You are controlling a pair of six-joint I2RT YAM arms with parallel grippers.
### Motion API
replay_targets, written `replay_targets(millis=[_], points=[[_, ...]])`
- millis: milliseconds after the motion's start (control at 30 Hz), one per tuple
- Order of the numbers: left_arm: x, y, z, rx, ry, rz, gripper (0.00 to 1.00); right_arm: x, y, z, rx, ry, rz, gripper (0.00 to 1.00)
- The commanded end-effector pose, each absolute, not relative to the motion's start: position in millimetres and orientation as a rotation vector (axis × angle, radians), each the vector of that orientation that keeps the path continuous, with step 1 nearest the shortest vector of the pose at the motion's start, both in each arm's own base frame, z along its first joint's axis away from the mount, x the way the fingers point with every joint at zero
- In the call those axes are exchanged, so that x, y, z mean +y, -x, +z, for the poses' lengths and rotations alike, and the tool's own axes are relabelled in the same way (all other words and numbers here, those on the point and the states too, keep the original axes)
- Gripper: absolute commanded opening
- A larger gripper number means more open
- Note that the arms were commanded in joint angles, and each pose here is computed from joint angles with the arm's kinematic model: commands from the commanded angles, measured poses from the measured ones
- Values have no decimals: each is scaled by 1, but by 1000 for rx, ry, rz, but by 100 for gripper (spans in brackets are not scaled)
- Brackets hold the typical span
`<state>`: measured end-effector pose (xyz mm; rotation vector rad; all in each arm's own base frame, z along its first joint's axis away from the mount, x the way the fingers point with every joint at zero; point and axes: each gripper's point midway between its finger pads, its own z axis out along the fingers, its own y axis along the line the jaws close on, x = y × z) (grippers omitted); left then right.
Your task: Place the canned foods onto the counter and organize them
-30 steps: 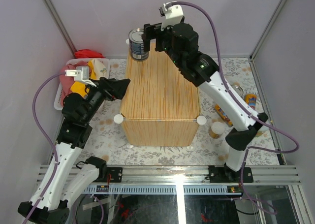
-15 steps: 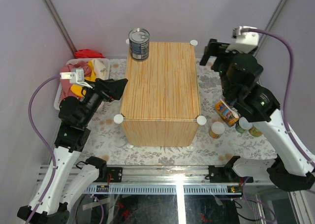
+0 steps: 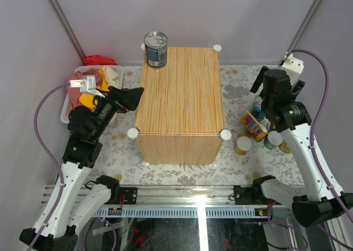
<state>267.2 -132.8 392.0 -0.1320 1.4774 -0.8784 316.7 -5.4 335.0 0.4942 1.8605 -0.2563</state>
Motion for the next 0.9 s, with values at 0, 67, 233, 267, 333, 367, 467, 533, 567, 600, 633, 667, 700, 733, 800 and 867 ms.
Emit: replay_targets(millis=[0,67,233,267,333,367,467,533,567,600,633,667,700,733,800,867], points=[[-131,-263,419,1391,122,-895,90,-19,-320,298,1919,-602,-183,99],[-131,-262,419,1387,120,-899,90,-24,-322,280,1943,-618,-181,99],[-133,-263,420,1382,109,-902,90,-30,-329,237,2017,-661,-190,99],[-133,-264,420,1383,107,-902,90,-29,-331,231,2024,-669,-182,99],[-134,-266,418,1388,105,-903,90,-30,-334,224,2025,-676,-181,99],[-135,-267,417,1390,104,-905,90,-27,-336,222,2036,-671,-164,99],[-136,-268,414,1396,102,-907,90,-29,-337,212,2064,-675,-179,99],[-136,-268,410,1400,101,-908,90,-30,-338,203,2087,-677,-185,99],[-136,-268,408,1402,104,-907,90,-31,-339,199,2096,-679,-187,99],[-136,-268,406,1403,106,-908,90,-31,-339,195,2106,-680,-189,99],[-136,-268,401,1407,111,-907,90,-31,-340,192,2112,-681,-191,99],[-135,-268,399,1408,115,-905,90,-30,-340,188,2123,-679,-195,99],[-134,-269,397,1409,120,-905,90,-30,-341,185,2133,-679,-200,99],[-135,-269,395,1411,121,-906,90,-30,-342,182,2140,-679,-202,99],[-136,-271,393,1410,123,-910,90,-28,-345,177,2151,-681,-193,99],[-137,-273,392,1406,123,-914,90,-27,-348,173,2159,-685,-190,99]])
